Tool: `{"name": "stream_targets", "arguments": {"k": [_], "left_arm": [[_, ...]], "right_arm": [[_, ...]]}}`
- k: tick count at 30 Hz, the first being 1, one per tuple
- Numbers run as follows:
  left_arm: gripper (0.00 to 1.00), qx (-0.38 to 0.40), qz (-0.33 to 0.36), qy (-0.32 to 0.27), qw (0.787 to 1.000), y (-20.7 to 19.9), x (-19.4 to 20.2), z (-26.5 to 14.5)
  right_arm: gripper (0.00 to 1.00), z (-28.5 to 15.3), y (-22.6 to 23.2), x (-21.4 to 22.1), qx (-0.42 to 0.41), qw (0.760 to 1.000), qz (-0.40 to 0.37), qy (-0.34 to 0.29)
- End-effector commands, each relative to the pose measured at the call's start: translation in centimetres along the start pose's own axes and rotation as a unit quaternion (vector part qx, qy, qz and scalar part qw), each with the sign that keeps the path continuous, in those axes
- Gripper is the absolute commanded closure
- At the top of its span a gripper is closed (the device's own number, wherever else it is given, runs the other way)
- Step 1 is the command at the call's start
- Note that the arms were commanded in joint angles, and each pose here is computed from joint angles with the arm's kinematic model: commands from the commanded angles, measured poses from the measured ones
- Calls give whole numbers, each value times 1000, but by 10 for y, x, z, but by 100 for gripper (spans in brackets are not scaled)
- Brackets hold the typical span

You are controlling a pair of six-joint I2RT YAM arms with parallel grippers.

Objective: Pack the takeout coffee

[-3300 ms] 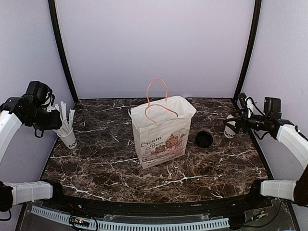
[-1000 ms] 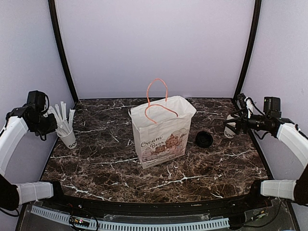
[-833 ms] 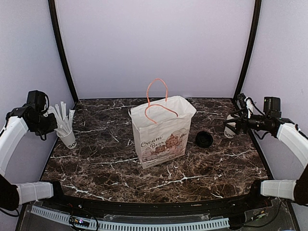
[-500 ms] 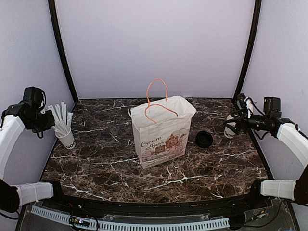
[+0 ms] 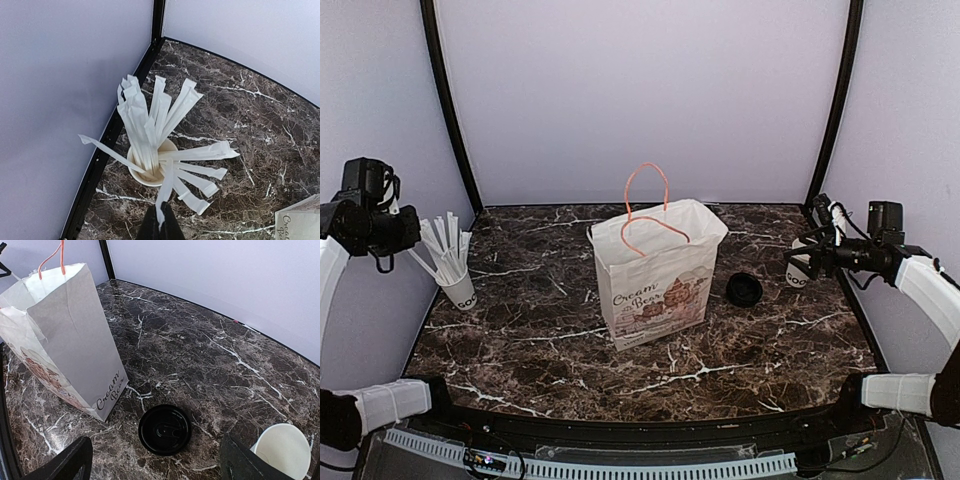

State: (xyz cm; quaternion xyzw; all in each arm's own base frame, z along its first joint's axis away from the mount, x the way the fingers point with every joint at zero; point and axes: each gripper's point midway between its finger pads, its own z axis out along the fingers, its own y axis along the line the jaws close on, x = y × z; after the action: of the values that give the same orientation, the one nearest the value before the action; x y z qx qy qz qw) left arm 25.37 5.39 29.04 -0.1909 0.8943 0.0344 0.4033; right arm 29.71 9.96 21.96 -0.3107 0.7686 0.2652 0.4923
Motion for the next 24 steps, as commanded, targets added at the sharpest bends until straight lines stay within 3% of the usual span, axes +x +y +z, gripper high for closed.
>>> {"name": "stream_targets", "arguments": {"k": [1, 11, 16, 20, 24], "left_arm": [[100, 16, 16, -38, 999, -5, -27, -26], [100, 40, 13, -105, 994, -16, -78, -65], [100, 129, 3, -125, 984, -45, -88, -79], [100, 262, 12, -142, 954, -90, -97, -97], [100, 417, 34, -141, 897, -141, -95, -123]], "right_arm": [[11, -2, 2, -13, -4, 1000, -15, -14], [11, -2, -1, -13, 0, 1000, -13, -12], [11, -1, -2, -12, 5, 1000, -13, -10], [11, -1, -4, -11, 8, 1000, -13, -8], [11, -1, -6, -10, 13, 1000, -12, -7]]}}
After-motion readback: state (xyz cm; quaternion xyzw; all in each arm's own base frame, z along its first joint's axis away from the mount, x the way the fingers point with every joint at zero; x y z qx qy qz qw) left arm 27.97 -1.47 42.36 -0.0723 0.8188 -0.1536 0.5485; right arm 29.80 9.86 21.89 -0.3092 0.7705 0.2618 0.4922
